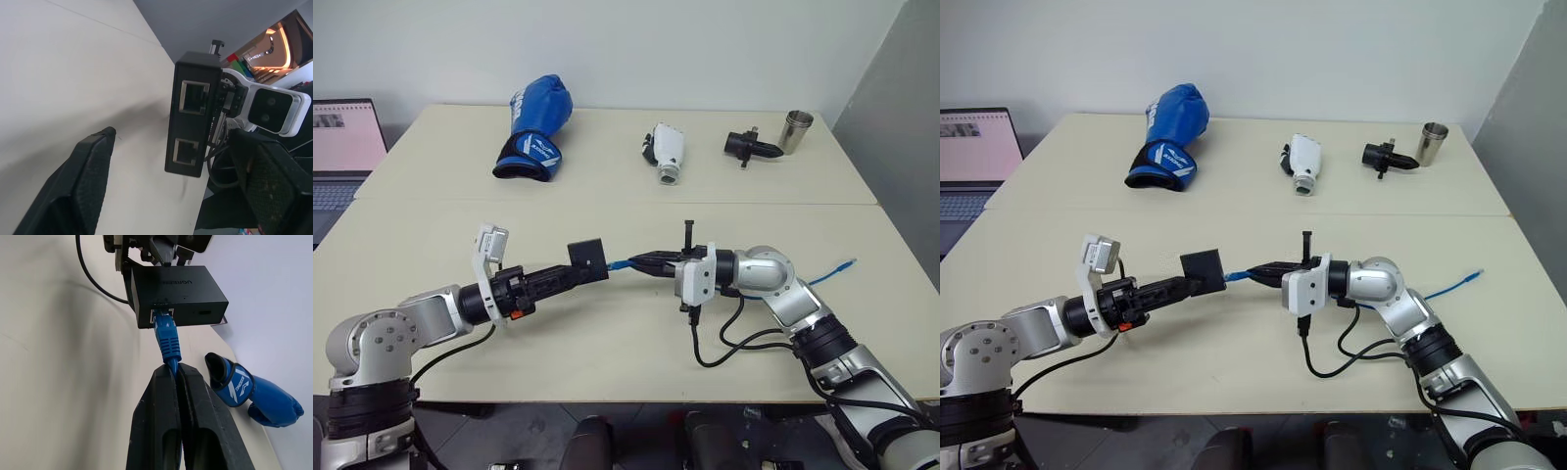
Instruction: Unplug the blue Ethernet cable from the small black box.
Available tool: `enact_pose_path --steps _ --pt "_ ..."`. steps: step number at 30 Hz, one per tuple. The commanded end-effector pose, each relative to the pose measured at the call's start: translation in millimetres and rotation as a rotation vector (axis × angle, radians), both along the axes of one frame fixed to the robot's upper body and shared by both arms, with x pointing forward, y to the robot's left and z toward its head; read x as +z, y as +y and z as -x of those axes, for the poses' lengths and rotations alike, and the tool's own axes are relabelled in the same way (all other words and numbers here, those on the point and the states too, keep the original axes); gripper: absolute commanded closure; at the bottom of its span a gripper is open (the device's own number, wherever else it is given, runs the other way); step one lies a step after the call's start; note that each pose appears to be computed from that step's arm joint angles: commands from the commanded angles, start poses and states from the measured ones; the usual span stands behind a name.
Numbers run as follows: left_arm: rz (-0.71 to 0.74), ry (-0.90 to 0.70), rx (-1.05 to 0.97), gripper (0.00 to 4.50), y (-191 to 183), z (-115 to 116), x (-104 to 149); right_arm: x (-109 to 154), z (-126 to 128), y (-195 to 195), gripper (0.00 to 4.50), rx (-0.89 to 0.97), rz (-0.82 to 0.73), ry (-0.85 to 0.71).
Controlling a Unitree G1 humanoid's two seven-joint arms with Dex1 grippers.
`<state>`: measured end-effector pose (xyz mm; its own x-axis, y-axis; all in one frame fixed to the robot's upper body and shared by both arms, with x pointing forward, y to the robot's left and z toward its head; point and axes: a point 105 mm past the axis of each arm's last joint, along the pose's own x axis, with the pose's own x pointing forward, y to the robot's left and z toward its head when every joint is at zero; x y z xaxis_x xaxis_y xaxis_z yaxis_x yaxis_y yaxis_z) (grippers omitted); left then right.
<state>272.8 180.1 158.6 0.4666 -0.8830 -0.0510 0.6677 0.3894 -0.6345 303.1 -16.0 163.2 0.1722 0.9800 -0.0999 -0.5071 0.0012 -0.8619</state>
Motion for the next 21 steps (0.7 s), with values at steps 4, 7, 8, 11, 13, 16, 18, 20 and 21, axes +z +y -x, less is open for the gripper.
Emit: enact_pose_path --steps 4,7,8,11,13,16,18,20,21 --pt "0.013 -0.039 -0.038 2.18 -6.9 3.5 10.7 19.4 4.3 2.2 4.5 0.036 -0.037 -0.092" --pt "0.011 -0.036 -0.044 2.79 -7.5 4.5 10.1 20.5 5.4 2.9 4.5 0.041 -0.044 -0.102" --pt "0.011 -0.036 -0.045 3.01 -7.7 4.6 9.9 20.6 5.6 3.0 4.5 0.043 -0.046 -0.105" --pt "0.009 -0.034 -0.049 3.59 -7.4 5.2 9.0 23.1 9.4 4.2 4.5 0.06 -0.066 -0.116" --pt "0.006 -0.033 -0.051 3.71 -7.3 5.4 8.5 23.0 12.0 4.9 4.5 0.072 -0.072 -0.109" --pt "0.003 -0.037 -0.049 3.72 -7.4 4.8 9.3 19.6 14.1 4.1 4.5 0.079 -0.062 -0.064" --pt "-0.005 -0.043 -0.045 3.72 -6.9 3.3 10.3 19.1 14.7 1.5 4.26 0.073 -0.062 -0.045" --pt "-0.012 -0.049 -0.044 3.72 -7.0 2.0 11.3 19.9 17.3 -0.3 3.85 0.074 -0.058 -0.038" --pt "-0.018 -0.053 -0.046 3.72 -7.4 1.8 11.5 19.7 18.6 -0.9 3.54 0.073 -0.052 -0.034"
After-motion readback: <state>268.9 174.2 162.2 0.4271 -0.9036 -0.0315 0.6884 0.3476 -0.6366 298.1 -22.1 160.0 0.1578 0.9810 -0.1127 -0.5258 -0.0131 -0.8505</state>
